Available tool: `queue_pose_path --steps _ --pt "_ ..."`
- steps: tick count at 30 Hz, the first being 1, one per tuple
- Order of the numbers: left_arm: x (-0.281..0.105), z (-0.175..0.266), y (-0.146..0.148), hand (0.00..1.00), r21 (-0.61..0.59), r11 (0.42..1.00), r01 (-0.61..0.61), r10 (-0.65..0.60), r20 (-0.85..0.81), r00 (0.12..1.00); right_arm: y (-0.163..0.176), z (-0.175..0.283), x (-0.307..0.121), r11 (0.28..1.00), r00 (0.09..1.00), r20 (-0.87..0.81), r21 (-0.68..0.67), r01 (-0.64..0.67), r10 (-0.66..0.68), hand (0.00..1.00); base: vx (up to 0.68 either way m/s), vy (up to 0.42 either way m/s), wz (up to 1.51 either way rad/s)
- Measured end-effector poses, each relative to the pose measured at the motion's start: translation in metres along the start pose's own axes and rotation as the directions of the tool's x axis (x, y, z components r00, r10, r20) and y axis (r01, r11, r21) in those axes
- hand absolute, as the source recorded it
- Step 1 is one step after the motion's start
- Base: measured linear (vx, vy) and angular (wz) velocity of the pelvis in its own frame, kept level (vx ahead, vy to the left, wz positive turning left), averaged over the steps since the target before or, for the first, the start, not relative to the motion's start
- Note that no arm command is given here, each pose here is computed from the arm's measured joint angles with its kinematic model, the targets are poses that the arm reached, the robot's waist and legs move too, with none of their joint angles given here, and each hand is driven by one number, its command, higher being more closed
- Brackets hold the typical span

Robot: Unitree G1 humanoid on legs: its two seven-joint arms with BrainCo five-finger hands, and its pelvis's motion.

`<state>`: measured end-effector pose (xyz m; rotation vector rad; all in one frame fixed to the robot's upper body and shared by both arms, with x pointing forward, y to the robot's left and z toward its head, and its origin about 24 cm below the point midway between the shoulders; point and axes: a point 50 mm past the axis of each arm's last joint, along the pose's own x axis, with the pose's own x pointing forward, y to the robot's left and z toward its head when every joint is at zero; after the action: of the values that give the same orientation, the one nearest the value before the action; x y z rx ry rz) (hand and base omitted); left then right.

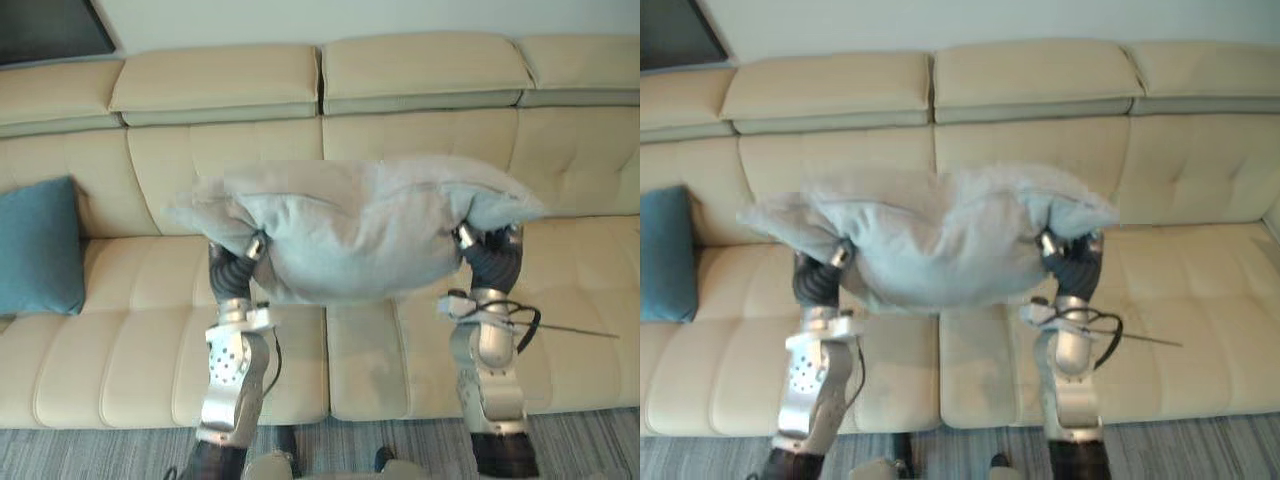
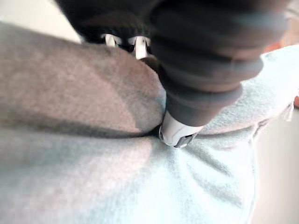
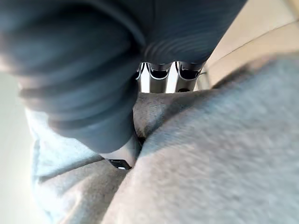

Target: Pick up cushions and gather them together orderly.

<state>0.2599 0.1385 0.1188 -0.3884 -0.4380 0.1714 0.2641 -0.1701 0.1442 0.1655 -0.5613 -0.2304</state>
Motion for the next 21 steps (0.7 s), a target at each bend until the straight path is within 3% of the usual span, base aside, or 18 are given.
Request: queue_pose_path --steps 10,15,21 --pt "0.115 0.037 -0.036 1.0 0.123 0.989 0.086 -0.106 0.165 0.981 0.022 0.046 0.113 0.998 0.979 0.195 0.041 0.046 -0.053 1.0 -0.11 -0.016 0.0" --pt "0.147 0.065 -0.051 1.0 0.163 0.982 0.092 -0.129 0.231 0.964 0.029 0.077 0.145 0.996 0.96 0.268 0.063 0.059 -0.074 1.0 -0.03 -0.014 -0.03" --pt "0.172 0.094 -0.071 1.0 0.126 0.986 0.11 -0.142 0.279 0.95 0.034 0.111 0.174 0.99 0.945 0.31 0.121 0.065 -0.101 1.0 0.0 -0.018 0.0"
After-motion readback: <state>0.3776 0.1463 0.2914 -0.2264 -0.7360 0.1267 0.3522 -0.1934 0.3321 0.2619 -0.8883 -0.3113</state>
